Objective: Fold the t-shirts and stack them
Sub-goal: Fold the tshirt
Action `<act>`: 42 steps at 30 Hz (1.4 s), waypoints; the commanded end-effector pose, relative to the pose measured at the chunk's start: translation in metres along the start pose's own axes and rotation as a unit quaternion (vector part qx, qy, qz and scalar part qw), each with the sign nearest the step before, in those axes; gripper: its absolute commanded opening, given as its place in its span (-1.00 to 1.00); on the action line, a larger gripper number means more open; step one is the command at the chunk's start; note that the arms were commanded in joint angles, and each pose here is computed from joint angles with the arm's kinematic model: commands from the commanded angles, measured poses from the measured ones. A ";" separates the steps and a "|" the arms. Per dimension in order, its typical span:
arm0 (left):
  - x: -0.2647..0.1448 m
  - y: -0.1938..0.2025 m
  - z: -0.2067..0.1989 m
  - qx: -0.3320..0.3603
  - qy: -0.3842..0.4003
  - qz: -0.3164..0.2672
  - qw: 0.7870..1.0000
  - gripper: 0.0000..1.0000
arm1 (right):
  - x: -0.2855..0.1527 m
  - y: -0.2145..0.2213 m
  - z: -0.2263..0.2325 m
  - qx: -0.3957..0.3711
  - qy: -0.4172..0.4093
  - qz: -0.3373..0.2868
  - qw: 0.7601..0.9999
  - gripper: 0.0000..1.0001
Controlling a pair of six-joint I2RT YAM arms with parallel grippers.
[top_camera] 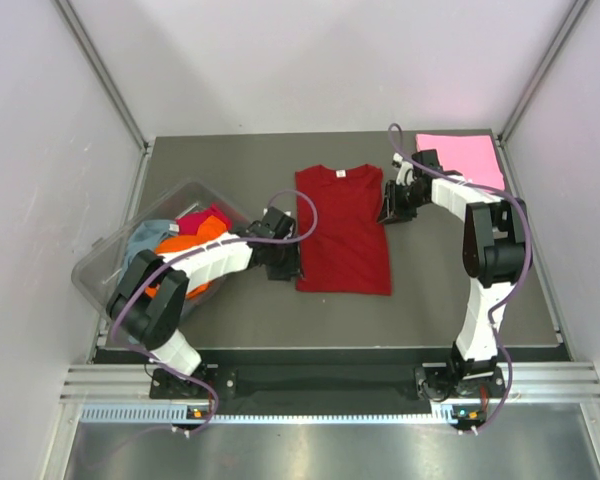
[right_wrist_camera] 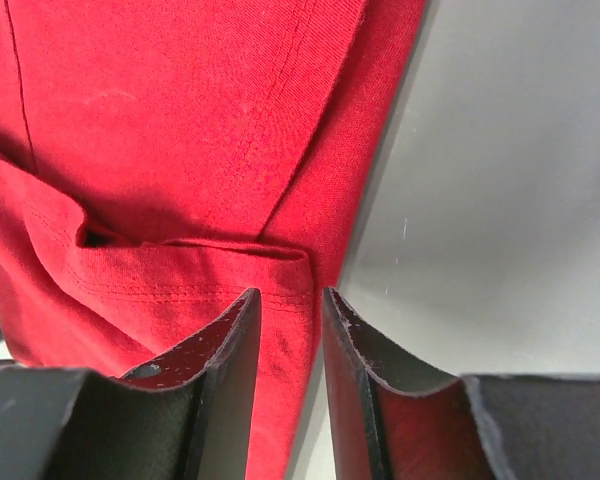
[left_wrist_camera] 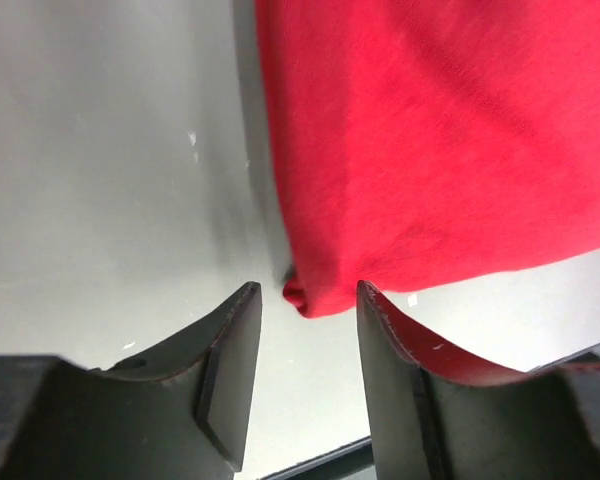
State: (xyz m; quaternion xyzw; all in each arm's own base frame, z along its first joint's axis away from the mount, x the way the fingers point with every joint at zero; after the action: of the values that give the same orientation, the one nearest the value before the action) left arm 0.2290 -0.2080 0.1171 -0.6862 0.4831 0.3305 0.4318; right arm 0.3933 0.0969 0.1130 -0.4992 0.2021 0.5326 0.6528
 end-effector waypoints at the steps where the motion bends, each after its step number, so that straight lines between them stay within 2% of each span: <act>1: -0.023 -0.028 -0.021 0.021 -0.002 -0.049 0.999 -0.06 | -0.011 -0.023 0.003 -0.033 -0.003 -0.042 0.999 -0.38; 5: -0.024 -0.060 -0.043 0.035 0.016 -0.073 0.997 -0.17 | -0.009 -0.025 0.001 -0.038 0.001 -0.039 0.999 -0.36; 11: -0.002 -0.102 -0.045 0.023 0.026 -0.086 0.996 -0.42 | -0.002 -0.026 -0.001 -0.035 -0.012 -0.036 0.999 -0.36; 20: 0.025 -0.149 -0.035 0.021 0.001 -0.109 0.994 -0.46 | 0.009 -0.025 -0.003 -0.034 -0.016 -0.029 0.999 -0.38; 28: 0.041 -0.159 -0.024 0.015 -0.011 -0.108 0.994 -0.46 | 0.018 -0.022 -0.006 -0.033 -0.024 -0.022 0.999 -0.40; 33: 0.051 -0.163 -0.020 0.014 -0.020 -0.107 0.994 -0.46 | 0.019 -0.024 -0.006 -0.037 -0.028 -0.029 0.999 -0.65; 34: 0.051 -0.164 -0.020 0.013 -0.020 -0.106 0.994 -0.46 | 0.018 -0.024 -0.006 -0.039 -0.027 -0.029 0.998 -0.81; 36: 0.054 -0.165 -0.019 0.013 -0.022 -0.105 0.994 -0.46 | 0.016 -0.025 -0.007 -0.042 -0.016 -0.032 0.998 -1.00; 42: 0.062 -0.165 -0.007 0.007 -0.082 -0.102 0.991 -0.47 | 0.001 -0.029 -0.011 -0.050 0.024 -0.074 0.996 -1.00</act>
State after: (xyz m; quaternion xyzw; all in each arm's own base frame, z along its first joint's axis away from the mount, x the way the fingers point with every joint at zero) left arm 0.3931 -0.2182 0.1086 -0.7037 0.4107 0.3261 0.4794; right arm 0.4121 0.0997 0.0981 -0.5087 0.1834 0.5339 0.6500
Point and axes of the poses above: each gripper's point midway between its finger pads, its own x axis out along the fingers, its own z axis along the line the jaws close on, y = z × x, the point moved 9 cm from there along -x, back along the fingers, and after that the axes turned 5 degrees about -x, right-handed, at the moved point
